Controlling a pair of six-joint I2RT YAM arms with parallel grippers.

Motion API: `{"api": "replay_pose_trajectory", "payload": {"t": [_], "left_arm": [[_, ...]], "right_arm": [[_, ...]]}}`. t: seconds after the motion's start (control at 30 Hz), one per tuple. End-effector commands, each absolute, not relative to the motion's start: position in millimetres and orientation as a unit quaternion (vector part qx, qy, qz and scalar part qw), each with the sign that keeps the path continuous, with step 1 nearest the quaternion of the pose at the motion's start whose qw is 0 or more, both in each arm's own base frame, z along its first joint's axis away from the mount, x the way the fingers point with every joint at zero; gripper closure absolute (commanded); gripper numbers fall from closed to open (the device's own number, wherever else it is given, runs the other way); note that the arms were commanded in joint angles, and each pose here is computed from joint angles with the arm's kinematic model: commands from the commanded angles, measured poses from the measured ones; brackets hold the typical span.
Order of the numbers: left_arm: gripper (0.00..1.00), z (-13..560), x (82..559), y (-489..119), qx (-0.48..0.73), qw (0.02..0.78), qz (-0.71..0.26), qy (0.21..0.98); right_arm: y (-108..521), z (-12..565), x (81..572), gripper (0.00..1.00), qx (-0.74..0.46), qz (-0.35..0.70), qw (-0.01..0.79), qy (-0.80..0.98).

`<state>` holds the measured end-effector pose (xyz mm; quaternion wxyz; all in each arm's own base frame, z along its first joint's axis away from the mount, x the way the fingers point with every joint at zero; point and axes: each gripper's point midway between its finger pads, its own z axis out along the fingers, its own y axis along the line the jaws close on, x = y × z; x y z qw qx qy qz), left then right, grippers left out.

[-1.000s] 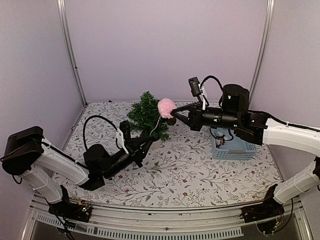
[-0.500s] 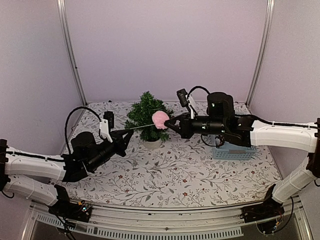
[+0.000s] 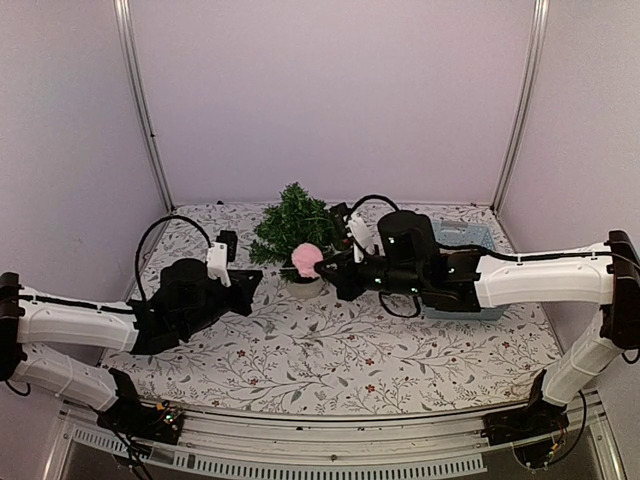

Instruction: Decorate the small christmas tree

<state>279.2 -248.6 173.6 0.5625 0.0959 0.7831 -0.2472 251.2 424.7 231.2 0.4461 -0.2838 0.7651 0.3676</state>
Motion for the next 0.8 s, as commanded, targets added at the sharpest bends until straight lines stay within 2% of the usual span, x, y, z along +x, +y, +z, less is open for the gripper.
{"api": "replay_pose_trajectory", "payload": {"t": [0.0,0.3,0.77], "left_arm": [[1.0,164.9,299.0,-236.1,0.065,0.555,-0.212,0.802],[1.0,150.1,312.4,-242.0,0.068,0.533,-0.199,0.819],[1.0,119.2,294.7,-262.0,0.126,0.478,-0.219,0.842]], "right_arm": [[425.1,233.9,268.7,1.0,-0.246,0.321,0.487,0.774],[429.3,206.7,280.8,1.0,-0.215,0.278,0.499,0.792],[432.6,183.9,285.6,1.0,-0.21,0.262,0.494,0.802]]}}
